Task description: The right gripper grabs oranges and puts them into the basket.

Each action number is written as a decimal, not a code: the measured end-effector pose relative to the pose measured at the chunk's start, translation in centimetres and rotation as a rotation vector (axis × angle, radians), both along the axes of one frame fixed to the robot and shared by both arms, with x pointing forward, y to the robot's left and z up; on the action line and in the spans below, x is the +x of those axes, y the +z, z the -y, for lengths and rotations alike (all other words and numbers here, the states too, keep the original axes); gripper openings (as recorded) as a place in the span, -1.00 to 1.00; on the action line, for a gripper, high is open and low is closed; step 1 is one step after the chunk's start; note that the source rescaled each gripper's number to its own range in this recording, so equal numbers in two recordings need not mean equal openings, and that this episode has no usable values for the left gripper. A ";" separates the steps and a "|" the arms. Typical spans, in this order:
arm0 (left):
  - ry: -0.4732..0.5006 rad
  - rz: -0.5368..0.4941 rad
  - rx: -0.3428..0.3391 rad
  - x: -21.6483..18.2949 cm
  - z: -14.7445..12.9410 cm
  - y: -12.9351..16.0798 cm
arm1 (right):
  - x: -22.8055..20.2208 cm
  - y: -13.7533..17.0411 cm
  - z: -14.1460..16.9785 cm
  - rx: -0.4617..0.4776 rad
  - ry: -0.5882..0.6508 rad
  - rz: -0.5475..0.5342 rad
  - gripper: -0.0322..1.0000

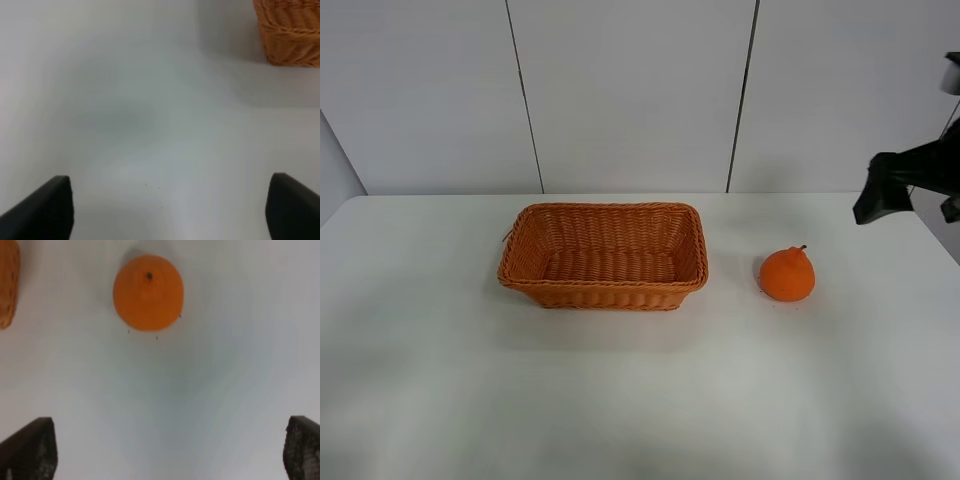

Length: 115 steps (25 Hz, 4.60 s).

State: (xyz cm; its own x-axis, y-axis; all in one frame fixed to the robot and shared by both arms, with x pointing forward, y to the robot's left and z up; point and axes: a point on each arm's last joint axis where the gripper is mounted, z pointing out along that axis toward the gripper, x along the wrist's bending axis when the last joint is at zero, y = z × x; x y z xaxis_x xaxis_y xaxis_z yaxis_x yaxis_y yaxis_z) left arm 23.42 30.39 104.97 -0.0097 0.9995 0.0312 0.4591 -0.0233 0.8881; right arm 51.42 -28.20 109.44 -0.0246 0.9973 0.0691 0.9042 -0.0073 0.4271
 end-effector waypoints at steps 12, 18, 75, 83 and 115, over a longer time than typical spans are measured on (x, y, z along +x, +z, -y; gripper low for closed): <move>0.000 0.000 0.000 0.0 0.0 0.0 | 13.4 -8.5 -3.1 -0.034 0.096 -0.283 1.00; 0.000 0.000 0.000 0.0 0.0 0.0 | 14.5 -12.8 -3.3 -0.047 0.097 -0.380 1.00; 0.000 0.000 0.000 0.0 0.0 0.0 | 13.7 -8.3 -27.6 -0.043 0.602 -0.008 -0.94; 0.000 0.000 0.000 0.0 0.0 0.0 | 15.2 -17.6 -28.8 -0.077 0.608 -0.099 -0.92; 0.000 0.000 0.000 0.0 0.0 0.0 | 18.1 -3.6 -14.3 -0.041 0.361 -0.013 1.00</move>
